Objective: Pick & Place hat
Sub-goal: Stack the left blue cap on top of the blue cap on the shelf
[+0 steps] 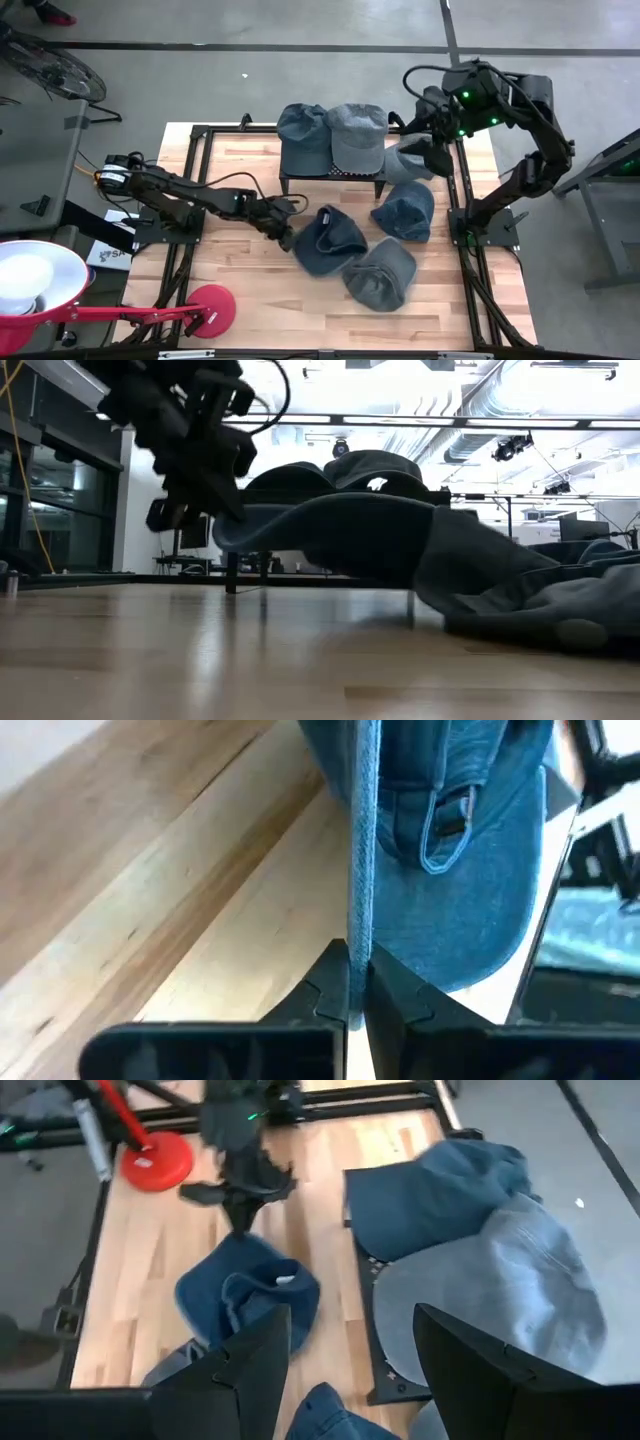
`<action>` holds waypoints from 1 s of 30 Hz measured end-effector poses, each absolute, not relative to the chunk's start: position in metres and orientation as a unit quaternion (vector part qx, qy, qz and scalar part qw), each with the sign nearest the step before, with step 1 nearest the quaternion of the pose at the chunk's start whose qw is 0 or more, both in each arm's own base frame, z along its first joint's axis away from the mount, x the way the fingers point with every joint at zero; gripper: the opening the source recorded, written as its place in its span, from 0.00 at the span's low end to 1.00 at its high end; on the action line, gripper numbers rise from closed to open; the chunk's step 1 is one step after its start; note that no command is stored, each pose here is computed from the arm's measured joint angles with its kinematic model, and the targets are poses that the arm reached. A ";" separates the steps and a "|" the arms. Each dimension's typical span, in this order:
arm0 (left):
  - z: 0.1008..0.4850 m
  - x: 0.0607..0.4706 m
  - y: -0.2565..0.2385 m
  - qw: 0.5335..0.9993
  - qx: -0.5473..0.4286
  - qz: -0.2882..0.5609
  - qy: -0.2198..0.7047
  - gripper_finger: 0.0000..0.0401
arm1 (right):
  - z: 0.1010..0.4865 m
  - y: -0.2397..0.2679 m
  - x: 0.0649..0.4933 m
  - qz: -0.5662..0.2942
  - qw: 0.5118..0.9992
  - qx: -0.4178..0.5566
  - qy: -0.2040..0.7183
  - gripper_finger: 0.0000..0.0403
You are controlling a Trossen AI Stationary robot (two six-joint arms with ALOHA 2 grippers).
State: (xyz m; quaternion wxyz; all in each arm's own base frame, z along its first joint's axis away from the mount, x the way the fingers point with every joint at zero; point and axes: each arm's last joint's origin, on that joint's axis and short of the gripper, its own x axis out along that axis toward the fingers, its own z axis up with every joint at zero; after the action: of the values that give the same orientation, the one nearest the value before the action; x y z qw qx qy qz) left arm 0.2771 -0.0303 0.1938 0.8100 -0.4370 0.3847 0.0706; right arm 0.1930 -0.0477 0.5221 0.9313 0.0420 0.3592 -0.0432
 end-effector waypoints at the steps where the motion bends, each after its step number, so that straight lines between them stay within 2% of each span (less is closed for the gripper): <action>1: 0.201 0.277 -0.030 0.814 -0.426 0.068 0.389 0.02 | 0.522 -0.045 0.194 -0.031 0.932 0.035 0.359 0.51; 6: 0.247 0.282 -0.031 0.838 -0.387 0.027 0.383 0.02 | 0.522 -0.027 0.197 0.043 0.933 0.000 0.356 0.51; 11: 0.301 0.286 -0.035 0.859 -0.355 -0.063 0.363 0.02 | 0.522 -0.008 0.198 0.103 0.928 -0.066 0.352 0.51; 19: 0.379 0.284 -0.039 0.894 -0.268 -0.196 0.301 0.02 | 0.522 0.015 0.199 0.141 0.913 -0.169 0.343 0.50; 24: 0.416 0.276 -0.037 0.916 -0.215 -0.209 0.266 0.02 | 0.522 0.026 0.198 0.145 0.906 -0.203 0.341 0.46; 30: 0.441 0.269 -0.010 0.941 -0.181 -0.166 0.230 0.02 | 0.524 0.039 0.197 0.146 0.904 -0.233 0.327 0.40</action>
State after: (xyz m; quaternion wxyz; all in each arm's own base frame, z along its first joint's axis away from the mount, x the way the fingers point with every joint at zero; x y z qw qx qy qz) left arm 0.2692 -0.0100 0.4410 0.9415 -0.1812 0.2305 -0.1664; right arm 0.1971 0.0388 0.5238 0.9042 -0.2328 0.3270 0.1457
